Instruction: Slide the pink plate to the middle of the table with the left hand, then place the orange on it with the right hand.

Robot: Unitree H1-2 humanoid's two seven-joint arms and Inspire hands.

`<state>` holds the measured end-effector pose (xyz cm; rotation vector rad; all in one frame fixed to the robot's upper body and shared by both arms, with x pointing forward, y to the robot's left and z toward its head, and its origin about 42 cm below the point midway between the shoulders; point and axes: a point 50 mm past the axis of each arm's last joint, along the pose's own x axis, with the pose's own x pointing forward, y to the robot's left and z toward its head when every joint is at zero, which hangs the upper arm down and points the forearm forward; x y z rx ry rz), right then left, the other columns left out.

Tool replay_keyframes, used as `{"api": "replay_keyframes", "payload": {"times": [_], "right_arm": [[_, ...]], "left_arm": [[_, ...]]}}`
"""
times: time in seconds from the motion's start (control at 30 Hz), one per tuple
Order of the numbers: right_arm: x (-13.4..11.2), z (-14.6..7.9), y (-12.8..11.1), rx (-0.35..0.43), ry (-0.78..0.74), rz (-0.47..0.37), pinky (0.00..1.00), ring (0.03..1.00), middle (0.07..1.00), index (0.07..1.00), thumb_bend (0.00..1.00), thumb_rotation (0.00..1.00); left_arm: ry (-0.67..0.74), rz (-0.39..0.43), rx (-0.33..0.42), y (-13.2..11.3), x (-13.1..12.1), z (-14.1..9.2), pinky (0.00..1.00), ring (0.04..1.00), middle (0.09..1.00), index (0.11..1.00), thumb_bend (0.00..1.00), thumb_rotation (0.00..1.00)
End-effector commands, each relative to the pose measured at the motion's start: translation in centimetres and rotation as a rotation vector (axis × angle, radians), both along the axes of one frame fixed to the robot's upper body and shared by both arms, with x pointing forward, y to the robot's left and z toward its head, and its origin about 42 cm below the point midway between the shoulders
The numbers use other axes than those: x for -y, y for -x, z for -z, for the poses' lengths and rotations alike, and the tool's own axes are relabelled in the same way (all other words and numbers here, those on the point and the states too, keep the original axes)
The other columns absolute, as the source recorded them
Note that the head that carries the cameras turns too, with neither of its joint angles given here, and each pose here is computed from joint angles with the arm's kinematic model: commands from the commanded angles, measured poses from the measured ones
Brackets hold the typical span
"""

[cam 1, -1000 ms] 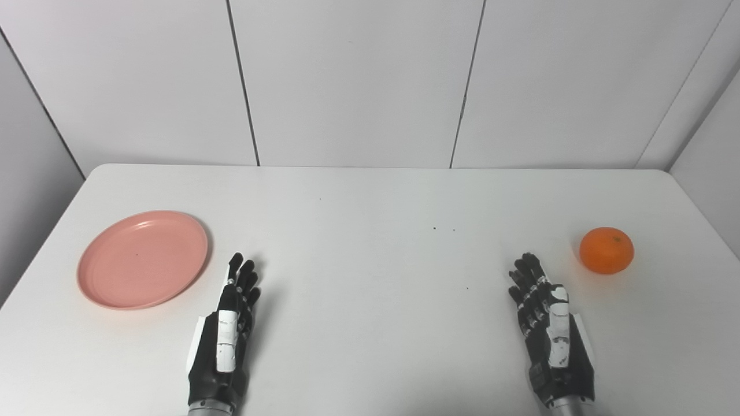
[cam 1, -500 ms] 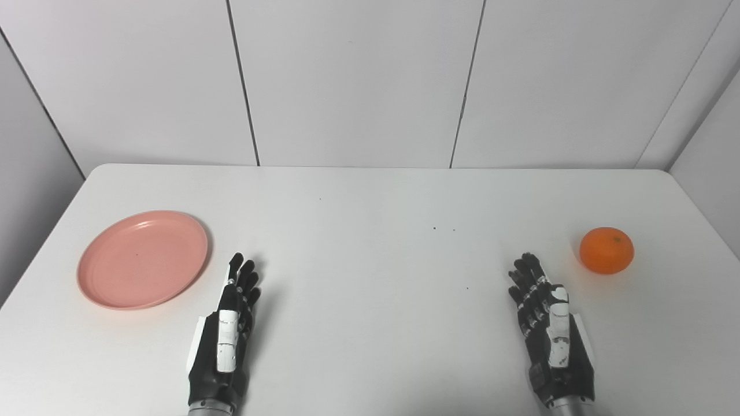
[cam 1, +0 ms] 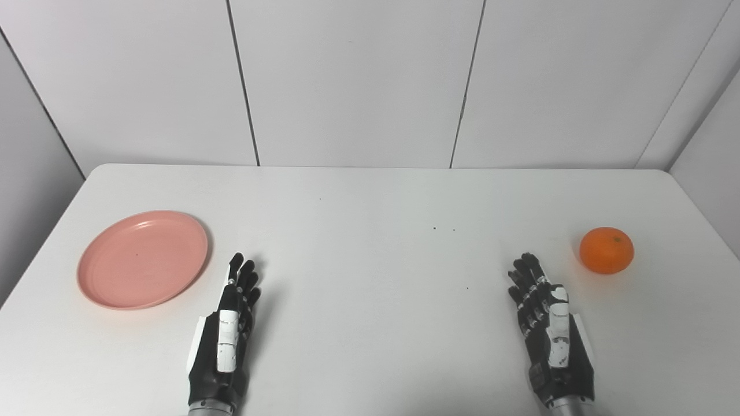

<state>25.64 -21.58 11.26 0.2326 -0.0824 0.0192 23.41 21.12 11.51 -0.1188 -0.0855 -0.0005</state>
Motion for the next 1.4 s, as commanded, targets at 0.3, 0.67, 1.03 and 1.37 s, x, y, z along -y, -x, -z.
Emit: {"api": "replay_keyframes", "payload": {"times": [0.3,0.67,1.03,1.37], "right_arm": [[0.9,2.7,0.5,-0.071,-0.008,-0.020,1.00,0.972,0.953,0.940,0.88,1.00],[2.9,4.0,0.5,-0.076,-0.015,-0.021,1.00,0.983,0.972,0.960,0.86,1.00],[4.8,5.2,0.2,-0.084,-0.013,-0.024,1.00,1.000,0.994,0.984,0.85,1.00],[5.6,6.4,0.0,-0.087,-0.010,-0.036,1.00,1.000,1.000,1.000,0.85,1.00]], "left_arm": [[-0.023,-0.025,-0.074,2.5,-0.1,2.6,1.00,0.995,0.982,1.000,0.75,1.00],[-0.002,-0.029,-0.083,2.3,1.8,4.0,1.00,0.988,0.975,1.000,0.75,0.99],[-0.045,-0.035,-0.075,1.9,3.7,5.1,1.00,0.965,0.961,1.000,0.74,0.99],[-0.055,-0.036,-0.080,1.6,4.5,6.2,1.00,0.955,0.950,1.000,0.71,0.99]]}}
